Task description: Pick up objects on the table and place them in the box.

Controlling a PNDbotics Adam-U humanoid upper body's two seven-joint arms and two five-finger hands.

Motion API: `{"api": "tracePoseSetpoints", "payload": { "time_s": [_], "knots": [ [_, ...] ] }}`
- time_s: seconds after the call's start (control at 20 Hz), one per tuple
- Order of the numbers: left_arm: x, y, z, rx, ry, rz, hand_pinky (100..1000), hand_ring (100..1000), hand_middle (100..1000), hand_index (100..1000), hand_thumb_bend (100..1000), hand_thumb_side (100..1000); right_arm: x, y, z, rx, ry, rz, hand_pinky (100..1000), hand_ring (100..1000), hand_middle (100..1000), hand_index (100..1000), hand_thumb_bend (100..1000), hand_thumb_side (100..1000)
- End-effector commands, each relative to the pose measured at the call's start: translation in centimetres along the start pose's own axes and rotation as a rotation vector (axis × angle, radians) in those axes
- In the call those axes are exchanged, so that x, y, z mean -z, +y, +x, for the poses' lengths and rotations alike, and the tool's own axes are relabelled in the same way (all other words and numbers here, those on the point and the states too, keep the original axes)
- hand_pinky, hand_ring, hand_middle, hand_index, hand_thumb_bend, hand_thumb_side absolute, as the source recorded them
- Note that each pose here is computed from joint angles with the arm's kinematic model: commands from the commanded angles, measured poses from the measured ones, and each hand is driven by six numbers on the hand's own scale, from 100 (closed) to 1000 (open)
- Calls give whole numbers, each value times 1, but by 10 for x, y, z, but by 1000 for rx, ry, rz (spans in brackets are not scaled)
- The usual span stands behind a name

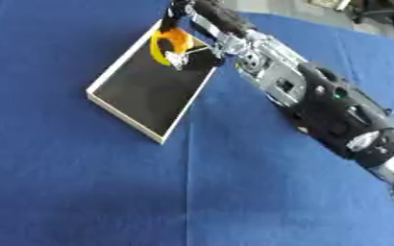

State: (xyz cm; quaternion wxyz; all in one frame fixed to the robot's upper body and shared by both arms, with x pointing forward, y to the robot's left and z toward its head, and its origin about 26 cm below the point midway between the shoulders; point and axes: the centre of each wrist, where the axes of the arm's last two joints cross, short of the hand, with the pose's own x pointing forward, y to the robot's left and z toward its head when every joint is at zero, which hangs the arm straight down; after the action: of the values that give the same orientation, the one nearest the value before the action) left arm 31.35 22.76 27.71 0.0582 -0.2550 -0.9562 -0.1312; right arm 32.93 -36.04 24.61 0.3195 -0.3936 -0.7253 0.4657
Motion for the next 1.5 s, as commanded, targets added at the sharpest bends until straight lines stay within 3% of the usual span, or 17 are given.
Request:
{"api": "tracePoseSetpoints", "payload": {
  "time_s": [0.05, 0.3, 0.45, 0.7, 0.95, 1.1, 1.3, 1.5],
  "knots": [
    [7, -1, 4, -6, -17, -17, 813, 810, 786, 880, 100, 644, 3, -5, -2, -41, -2, 25, 807, 681, 545, 605, 100, 201],
    [7, -3, 3, -13, -7, -15, 813, 810, 786, 880, 100, 645, 5, -1, -2, -43, 17, 72, 831, 780, 723, 775, 100, 186],
    [6, -3, 2, -14, -2, -11, 813, 810, 785, 879, 100, 646, 5, -1, -1, -72, 20, 110, 854, 816, 773, 854, 100, 187],
    [2, -3, 2, -11, 11, -3, 813, 810, 784, 879, 100, 646, 5, -10, 4, -43, 22, 56, 877, 832, 776, 867, 100, 117],
    [-5, 1, 5, 12, 35, 11, 813, 810, 783, 879, 100, 645, -8, -57, 36, 23, -75, -171, 882, 828, 756, 862, 100, 100],
    [-10, 4, 6, 33, 51, 20, 813, 809, 783, 878, 100, 645, -23, -72, 35, 81, -98, -226, 885, 830, 754, 867, 100, 100],
    [-16, 8, 9, 60, 71, 33, 813, 810, 782, 878, 100, 644, -48, -72, 19, 123, -63, -218, 889, 834, 756, 870, 100, 100],
    [-22, 9, 10, 78, 88, 45, 814, 810, 783, 878, 100, 645, -75, -51, 6, 99, 31, -149, 890, 845, 778, 885, 100, 100]
  ]
}}
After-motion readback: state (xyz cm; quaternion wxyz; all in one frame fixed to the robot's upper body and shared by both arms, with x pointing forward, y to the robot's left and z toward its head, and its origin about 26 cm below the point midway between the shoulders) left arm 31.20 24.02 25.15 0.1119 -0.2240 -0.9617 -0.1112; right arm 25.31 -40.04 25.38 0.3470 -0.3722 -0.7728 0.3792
